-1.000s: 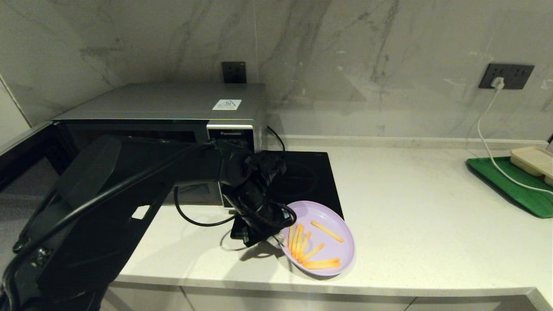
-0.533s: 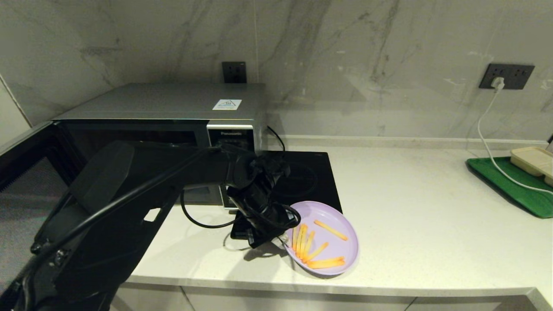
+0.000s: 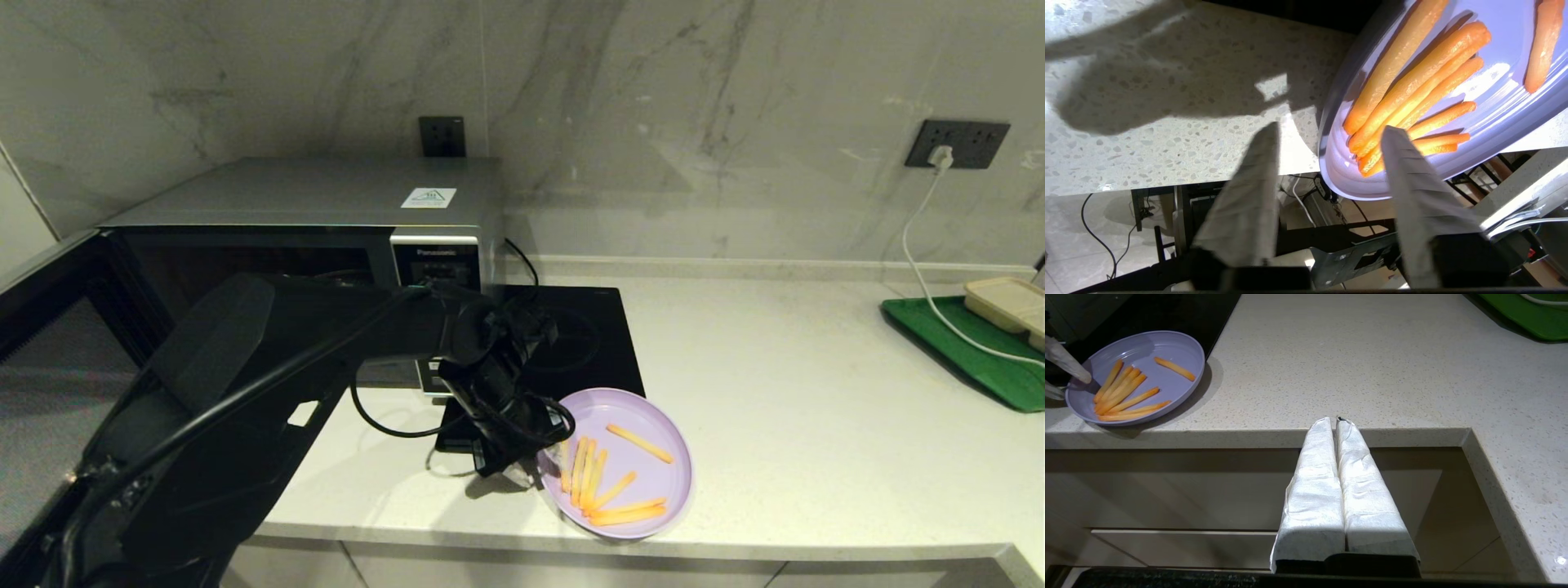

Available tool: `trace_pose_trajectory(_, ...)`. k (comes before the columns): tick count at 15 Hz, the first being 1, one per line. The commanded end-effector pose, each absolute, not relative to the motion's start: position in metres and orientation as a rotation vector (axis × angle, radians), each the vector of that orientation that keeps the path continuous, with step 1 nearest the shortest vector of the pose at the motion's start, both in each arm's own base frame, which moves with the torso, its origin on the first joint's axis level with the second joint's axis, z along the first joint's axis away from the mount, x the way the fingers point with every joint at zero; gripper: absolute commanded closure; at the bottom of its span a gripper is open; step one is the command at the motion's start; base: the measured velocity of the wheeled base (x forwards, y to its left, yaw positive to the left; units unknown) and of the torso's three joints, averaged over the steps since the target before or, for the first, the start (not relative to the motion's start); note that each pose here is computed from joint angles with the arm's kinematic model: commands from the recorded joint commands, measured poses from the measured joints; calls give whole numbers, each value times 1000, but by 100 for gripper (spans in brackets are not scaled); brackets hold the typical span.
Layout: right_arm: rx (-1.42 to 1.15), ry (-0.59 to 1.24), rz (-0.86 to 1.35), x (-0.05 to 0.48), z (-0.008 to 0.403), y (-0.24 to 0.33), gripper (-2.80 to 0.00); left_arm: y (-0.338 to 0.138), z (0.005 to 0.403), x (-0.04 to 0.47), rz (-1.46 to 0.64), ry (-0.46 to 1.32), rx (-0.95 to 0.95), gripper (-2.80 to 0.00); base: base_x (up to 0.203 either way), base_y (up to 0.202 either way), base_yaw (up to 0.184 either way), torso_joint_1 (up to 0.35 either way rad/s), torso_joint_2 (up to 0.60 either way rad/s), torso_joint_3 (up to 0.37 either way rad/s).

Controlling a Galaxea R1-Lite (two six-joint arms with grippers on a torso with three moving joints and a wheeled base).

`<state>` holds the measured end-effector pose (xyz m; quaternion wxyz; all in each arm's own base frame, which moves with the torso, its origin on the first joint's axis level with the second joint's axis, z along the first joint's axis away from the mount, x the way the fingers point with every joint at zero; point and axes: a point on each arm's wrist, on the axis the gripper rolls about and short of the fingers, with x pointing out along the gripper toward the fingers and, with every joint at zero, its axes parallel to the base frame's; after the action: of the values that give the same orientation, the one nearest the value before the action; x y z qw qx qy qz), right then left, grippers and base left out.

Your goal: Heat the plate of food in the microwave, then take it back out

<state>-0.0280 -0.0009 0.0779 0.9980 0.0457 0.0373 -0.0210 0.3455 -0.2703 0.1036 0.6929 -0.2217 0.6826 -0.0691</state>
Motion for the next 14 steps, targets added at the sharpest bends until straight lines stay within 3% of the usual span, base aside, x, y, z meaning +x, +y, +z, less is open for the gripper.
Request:
trace_pose_trajectory(1, 92, 76, -42, -28, 78, -1, 0, -269, 105, 345, -148, 1529, -503, -280, 0, 0, 0, 0, 0, 0)
trace_pose_trajectory(4, 92, 76, -42, -28, 78, -1, 0, -260, 117, 348, -139, 1497, -522, -280, 0, 0, 0, 0, 0, 0)
trace_pose_trajectory(11, 92, 76, -42, -28, 78, -1, 0, -217, 192, 338, -192, 1344, -631, -280, 0, 0, 0, 0, 0, 0)
trace_pose_trajectory(12, 92, 76, -42, -28, 78, -1, 0, -211, 197, 330, -187, 1348, -632, 0, 0, 0, 0, 0, 0, 0)
trace_pose_trajectory(14, 92, 76, -42, -28, 78, -1, 0, -195, 202, 311, -161, 1369, -628, 0, 0, 0, 0, 0, 0, 0)
